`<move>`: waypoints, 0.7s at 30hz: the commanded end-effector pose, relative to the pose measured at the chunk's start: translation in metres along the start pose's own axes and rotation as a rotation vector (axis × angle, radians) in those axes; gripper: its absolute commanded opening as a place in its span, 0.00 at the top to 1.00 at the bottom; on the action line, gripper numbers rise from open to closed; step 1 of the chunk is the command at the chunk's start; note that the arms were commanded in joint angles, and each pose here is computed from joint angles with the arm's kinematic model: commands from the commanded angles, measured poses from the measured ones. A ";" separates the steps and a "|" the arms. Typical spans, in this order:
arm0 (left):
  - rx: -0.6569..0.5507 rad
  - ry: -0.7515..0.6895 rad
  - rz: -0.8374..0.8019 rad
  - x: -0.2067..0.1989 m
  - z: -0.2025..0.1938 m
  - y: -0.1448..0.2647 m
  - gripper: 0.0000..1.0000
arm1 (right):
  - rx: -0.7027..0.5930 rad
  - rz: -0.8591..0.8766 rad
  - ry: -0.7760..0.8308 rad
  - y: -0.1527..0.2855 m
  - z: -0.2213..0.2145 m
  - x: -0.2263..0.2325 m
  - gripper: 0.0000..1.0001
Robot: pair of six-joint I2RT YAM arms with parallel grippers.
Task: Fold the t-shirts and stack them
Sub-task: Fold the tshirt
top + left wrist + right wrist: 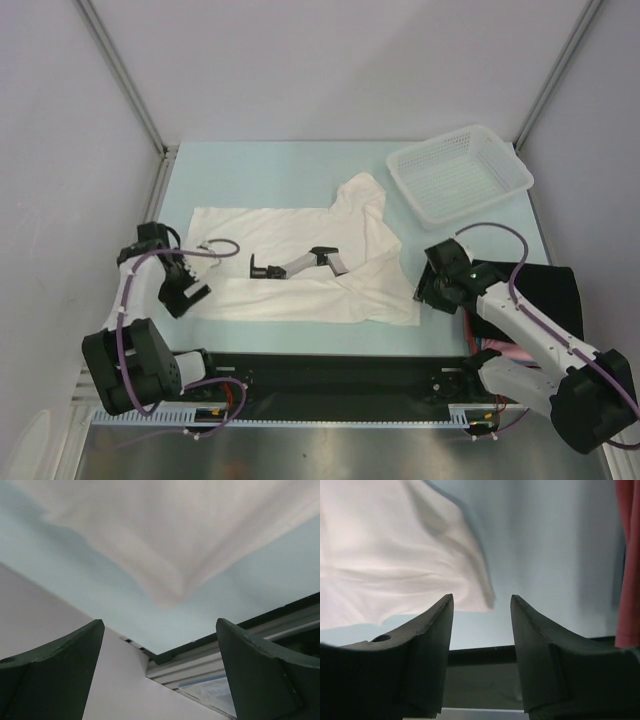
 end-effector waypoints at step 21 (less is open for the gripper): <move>-0.404 0.741 0.143 0.230 0.202 -0.024 0.05 | -0.310 0.149 0.688 -0.099 0.249 0.198 0.53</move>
Point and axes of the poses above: each gripper's point midway between its finger pads, its own y axis back along the fingers, its own x axis along the line the jaws close on, z = x × y, the point moved 2 cm from there along y, back along the fingers, and after that the axes turned 5 degrees about y, right-handed, at the moved point
